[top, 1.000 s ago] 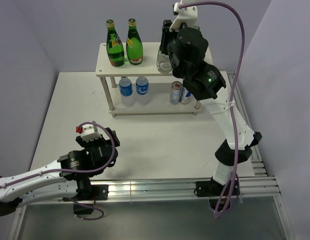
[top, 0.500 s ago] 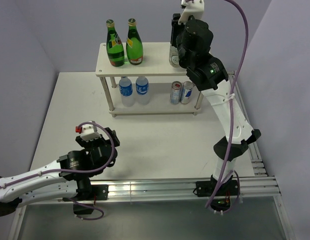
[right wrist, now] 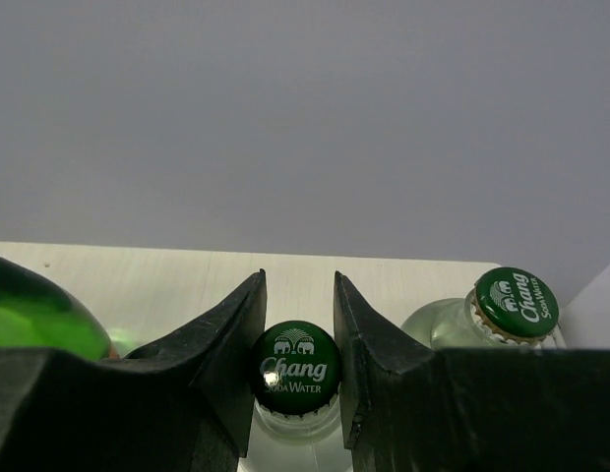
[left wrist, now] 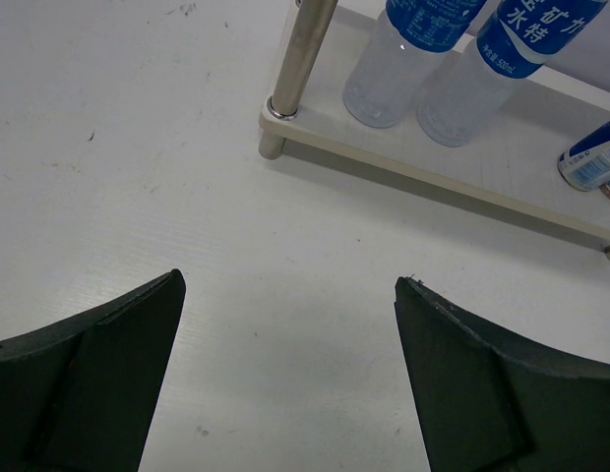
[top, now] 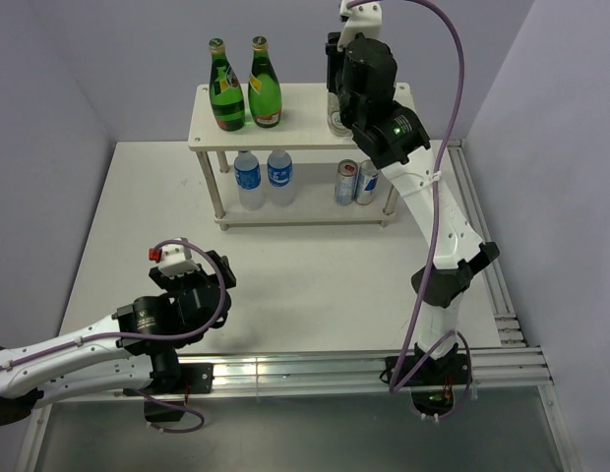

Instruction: Place and organize the beverage onto the shelf

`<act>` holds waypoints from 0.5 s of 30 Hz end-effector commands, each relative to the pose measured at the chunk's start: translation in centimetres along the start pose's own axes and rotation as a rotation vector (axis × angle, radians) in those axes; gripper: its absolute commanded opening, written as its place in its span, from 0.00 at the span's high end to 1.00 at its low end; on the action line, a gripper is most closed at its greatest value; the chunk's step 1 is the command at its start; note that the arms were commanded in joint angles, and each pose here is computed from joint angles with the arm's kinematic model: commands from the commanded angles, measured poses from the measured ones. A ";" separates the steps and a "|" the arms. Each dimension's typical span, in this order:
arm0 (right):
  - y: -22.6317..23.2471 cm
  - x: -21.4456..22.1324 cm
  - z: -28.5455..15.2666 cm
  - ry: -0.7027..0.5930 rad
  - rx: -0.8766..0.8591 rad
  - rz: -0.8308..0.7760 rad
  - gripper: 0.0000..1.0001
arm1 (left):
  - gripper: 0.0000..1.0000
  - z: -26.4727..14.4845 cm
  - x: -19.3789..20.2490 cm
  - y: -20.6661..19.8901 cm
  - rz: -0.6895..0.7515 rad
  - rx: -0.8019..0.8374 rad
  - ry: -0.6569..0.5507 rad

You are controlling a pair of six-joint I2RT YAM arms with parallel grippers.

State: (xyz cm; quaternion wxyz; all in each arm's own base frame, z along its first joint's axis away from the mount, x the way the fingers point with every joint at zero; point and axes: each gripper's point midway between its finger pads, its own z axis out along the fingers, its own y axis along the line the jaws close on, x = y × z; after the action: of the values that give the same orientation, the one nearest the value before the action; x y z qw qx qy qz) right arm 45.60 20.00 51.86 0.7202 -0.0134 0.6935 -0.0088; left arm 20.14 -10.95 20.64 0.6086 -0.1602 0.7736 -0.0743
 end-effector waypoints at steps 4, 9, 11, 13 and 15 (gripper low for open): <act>-1.7 -6.9 -0.5 -0.221 0.018 0.155 1.00 | 0.06 -0.1 -0.4 -0.3 -0.008 0.009 -0.011; -1.3 -6.1 0.3 -0.217 0.026 0.145 1.00 | 0.06 -0.1 -0.4 -0.3 -0.006 0.007 -0.012; -1.2 -5.5 0.7 -0.206 0.028 0.140 1.00 | 0.06 -0.1 -0.4 -0.3 -0.007 0.008 -0.011; -1.2 -5.1 1.0 -0.198 0.032 0.142 1.00 | 0.06 -0.1 -0.4 -0.3 -0.006 0.006 -0.012; -0.9 -4.4 1.2 -0.186 0.029 0.138 1.00 | 0.06 -0.1 -0.5 -0.3 -0.009 0.007 -0.012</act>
State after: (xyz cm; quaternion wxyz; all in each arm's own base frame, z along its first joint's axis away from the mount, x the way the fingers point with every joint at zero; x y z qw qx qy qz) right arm 47.35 20.13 51.60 0.7318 0.0014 0.6815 -0.0045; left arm 20.14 -10.96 20.62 0.6084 -0.1597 0.7739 -0.0739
